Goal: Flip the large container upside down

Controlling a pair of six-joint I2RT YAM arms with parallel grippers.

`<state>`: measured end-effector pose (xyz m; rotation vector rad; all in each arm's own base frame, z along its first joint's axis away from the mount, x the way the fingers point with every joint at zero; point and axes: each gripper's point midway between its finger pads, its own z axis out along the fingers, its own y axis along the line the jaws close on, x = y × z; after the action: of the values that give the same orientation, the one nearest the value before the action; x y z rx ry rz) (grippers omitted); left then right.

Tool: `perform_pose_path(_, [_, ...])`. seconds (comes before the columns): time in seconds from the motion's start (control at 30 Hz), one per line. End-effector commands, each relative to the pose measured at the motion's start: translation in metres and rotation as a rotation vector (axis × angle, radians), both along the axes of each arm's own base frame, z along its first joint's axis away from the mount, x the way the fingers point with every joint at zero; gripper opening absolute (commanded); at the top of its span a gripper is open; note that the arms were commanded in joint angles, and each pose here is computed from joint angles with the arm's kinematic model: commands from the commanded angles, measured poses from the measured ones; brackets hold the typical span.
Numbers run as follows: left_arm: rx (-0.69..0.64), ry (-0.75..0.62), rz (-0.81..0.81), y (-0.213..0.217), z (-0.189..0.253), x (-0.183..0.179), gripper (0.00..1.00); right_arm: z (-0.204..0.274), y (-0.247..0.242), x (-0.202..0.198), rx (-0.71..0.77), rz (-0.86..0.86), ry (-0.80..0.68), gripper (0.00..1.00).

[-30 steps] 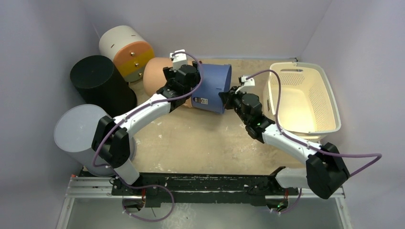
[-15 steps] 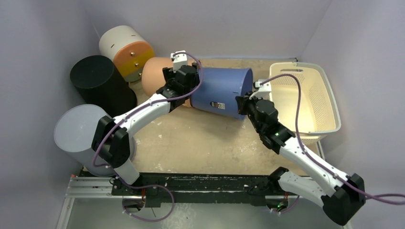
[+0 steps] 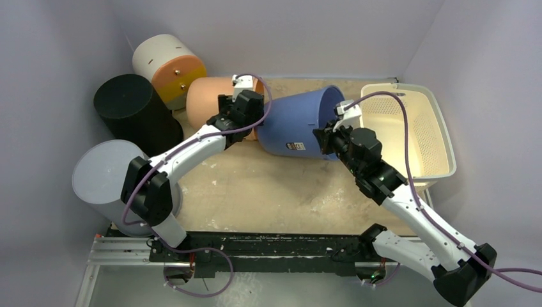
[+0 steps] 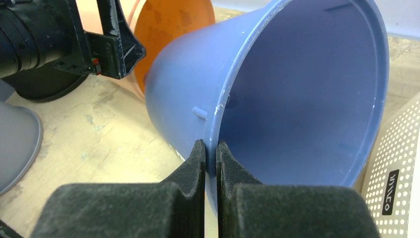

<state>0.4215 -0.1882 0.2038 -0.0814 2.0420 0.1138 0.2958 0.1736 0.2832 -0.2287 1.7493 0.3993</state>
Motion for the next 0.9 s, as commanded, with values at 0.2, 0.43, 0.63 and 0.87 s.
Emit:
perform_pose_path(0.2, [-0.075, -0.144, -0.126, -0.026, 0.097, -0.022, 0.93, 0.118, -0.005, -0.007, -0.033, 0.042, -0.190, 0.00])
perform_pose_path(0.43, [-0.084, -0.138, -0.136, -0.028, 0.092, -0.030, 0.93, 0.125, -0.010, 0.018, -0.089, -0.051, -0.199, 0.00])
perform_pose_path(0.63, [-0.067, -0.126, -0.124, -0.020, 0.080, -0.038, 0.93, 0.110, -0.003, 0.044, -0.127, -0.097, -0.201, 0.00])
perform_pose_path(0.87, [-0.056, -0.114, -0.110, -0.012, 0.069, -0.044, 0.93, 0.058, 0.012, 0.081, -0.217, -0.136, -0.121, 0.00])
